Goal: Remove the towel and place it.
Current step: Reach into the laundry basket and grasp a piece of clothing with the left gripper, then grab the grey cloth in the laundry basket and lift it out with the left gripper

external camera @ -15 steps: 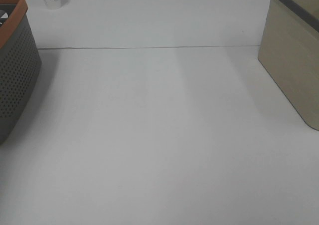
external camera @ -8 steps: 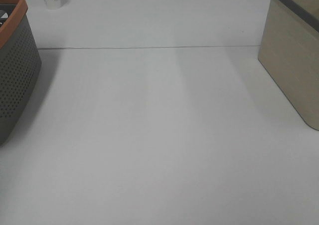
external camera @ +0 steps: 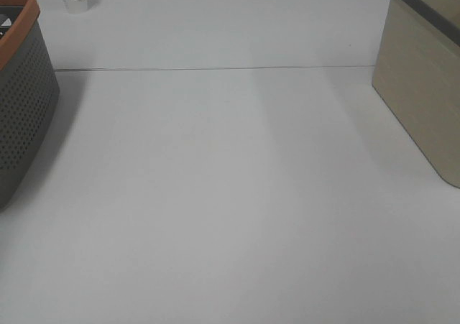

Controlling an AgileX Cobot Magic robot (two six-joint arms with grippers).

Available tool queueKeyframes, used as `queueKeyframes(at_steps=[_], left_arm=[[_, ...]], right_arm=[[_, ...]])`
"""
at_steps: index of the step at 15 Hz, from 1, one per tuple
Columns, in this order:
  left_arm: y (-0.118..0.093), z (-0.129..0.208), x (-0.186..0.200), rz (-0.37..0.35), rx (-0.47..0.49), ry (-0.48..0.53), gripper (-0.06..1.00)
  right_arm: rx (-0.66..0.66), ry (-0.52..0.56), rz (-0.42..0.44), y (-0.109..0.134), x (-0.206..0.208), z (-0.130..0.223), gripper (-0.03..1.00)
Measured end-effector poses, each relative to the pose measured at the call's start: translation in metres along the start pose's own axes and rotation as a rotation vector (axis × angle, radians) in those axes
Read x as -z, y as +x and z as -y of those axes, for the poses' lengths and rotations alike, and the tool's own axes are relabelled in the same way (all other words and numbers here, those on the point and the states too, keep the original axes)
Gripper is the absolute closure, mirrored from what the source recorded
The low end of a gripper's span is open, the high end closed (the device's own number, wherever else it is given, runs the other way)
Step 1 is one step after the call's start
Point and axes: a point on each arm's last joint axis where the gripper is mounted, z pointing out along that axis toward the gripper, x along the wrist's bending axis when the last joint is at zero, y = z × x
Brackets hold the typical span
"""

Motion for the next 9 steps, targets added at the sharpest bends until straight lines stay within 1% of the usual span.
queueKeyframes(at_steps=[2, 5, 7, 9], left_arm=[[0.008, 0.007, -0.01, 0.01, 0.017, 0.027, 0.21], [0.02, 0.02, -0.013, 0.006, 0.051, 0.042, 0.21], [0.024, 0.025, -0.013, -0.001, 0.065, 0.042, 0.21], [0.025, 0.026, -0.017, 0.009, 0.071, 0.042, 0.21]], right_arm=[[0.0, 0.0, 0.0, 0.0, 0.0, 0.0, 0.23], [-0.002, 0.0, 0.0, 0.0, 0.0, 0.0, 0.23], [-0.002, 0.0, 0.001, 0.0, 0.0, 0.0, 0.23], [-0.002, 0.0, 0.002, 0.0, 0.0, 0.0, 0.23]])
